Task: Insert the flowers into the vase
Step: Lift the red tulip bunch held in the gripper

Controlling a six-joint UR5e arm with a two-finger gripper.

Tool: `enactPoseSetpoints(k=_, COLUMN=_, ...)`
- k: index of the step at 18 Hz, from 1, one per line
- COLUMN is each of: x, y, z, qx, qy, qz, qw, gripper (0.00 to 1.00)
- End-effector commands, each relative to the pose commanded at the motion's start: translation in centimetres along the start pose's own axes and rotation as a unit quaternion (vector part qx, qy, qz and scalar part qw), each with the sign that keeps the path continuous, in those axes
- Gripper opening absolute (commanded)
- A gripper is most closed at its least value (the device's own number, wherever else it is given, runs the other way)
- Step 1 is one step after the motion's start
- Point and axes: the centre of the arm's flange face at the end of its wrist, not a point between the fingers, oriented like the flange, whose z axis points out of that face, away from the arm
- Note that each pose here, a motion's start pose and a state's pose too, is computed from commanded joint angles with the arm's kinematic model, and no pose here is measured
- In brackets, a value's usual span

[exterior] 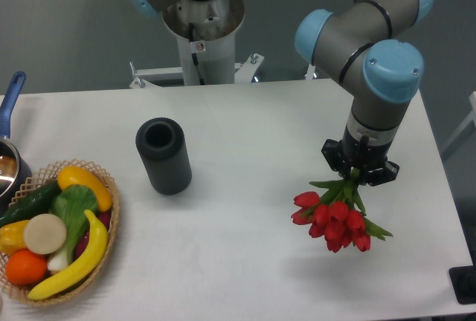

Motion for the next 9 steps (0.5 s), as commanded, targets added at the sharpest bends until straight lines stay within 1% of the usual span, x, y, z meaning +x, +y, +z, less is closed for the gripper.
enactPoseSetpoints(k=3, x=-0.7, y=-0.4, z=-1.5, qx=0.017, qy=-0.013, qz=-0.004, qw=0.9998, gripper=0.0)
enactPoseSetpoints(k=4, x=-0.7, y=-0.8, z=-2.4, qx=0.035, qy=-0.014, qz=-0.005, qw=0.9993, gripper=0.0)
enactPoseSetpoints(k=5, x=-0.6, y=-1.1, z=-3.1, qx=0.057, qy=-0.011, qz=-0.016, qw=0.9982, gripper=0.0)
enactPoseSetpoints(k=7, x=-0.8, y=-1.2, z=-4.9, qx=0.112, qy=-0.019, qz=-0.053, qw=0.9921, gripper=0.0)
enactPoseSetpoints(k=8, x=-0.7, y=-2.1, z=-5.9, qx=0.151, qy=-0.03, qz=-0.055, qw=0.9865, gripper=0.0)
enactPoseSetpoints(k=9, x=-0.5, y=-2.9, z=-6.6, qx=0.19, qy=-0.035, qz=-0.061, qw=0.9793, gripper=0.0)
